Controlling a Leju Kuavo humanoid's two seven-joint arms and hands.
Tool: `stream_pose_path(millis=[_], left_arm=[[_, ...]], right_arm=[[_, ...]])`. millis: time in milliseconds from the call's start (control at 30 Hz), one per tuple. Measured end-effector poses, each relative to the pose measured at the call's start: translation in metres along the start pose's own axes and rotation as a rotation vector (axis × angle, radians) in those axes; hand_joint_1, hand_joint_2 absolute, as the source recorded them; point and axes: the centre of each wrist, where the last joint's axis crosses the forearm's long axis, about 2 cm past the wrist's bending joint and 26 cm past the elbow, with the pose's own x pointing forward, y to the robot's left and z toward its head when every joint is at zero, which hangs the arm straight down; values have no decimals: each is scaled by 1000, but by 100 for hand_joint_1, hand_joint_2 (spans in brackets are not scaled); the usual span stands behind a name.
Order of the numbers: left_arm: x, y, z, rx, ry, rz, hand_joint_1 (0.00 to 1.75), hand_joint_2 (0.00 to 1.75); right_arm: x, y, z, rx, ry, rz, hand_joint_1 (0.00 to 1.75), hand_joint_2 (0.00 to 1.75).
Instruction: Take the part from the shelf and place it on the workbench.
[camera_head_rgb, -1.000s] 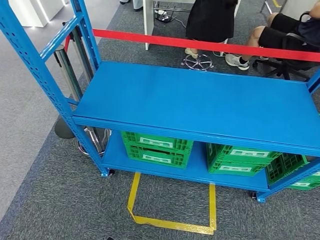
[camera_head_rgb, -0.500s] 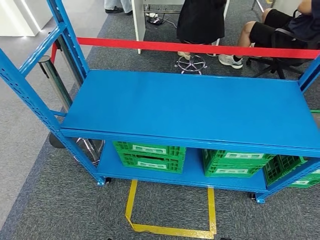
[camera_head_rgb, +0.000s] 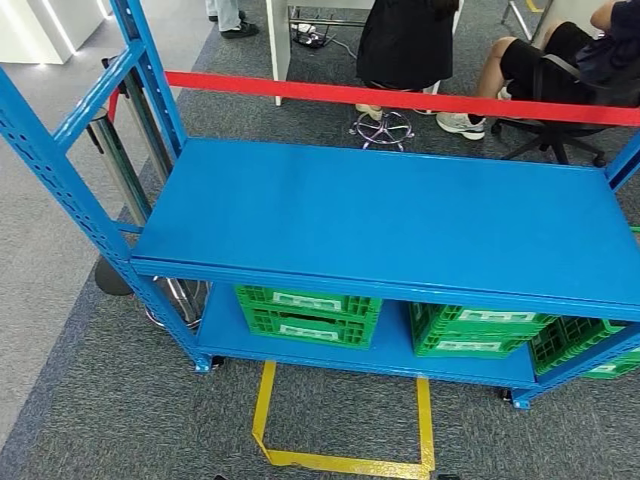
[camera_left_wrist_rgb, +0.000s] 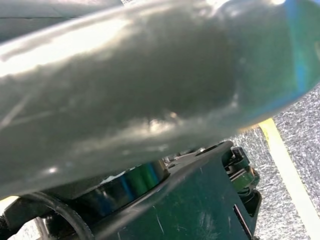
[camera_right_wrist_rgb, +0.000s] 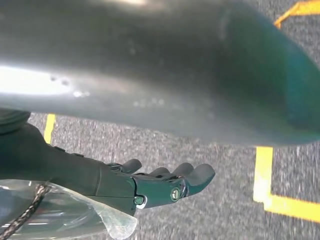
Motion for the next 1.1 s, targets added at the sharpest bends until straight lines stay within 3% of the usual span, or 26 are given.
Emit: stream_pose_path(millis=[833,867,967,1000,1067,1100], left_arm=[[1,0,0,-5,-16,0,0,0],[0,0,0,-4,-15,0,0,44],[-1,0,1,-5,-14,-4,0,175],[-1,0,1,-6,-14,-6,0,175],[-3,1,1,-6,-9,-7,0,175],[-4,1,1,-9,-2,-4,0,131]], right_arm=[[0,1,0,-7,2,5,0,0],[0,1,0,-9,3,5,0,0],[-1,1,1,-13,6,2,0,131],[-1,1,1,-14,6,1,0,175],[1,1,0,-16,5,-4,0,175],[2,0,-1,-19,4,-6,0,131]])
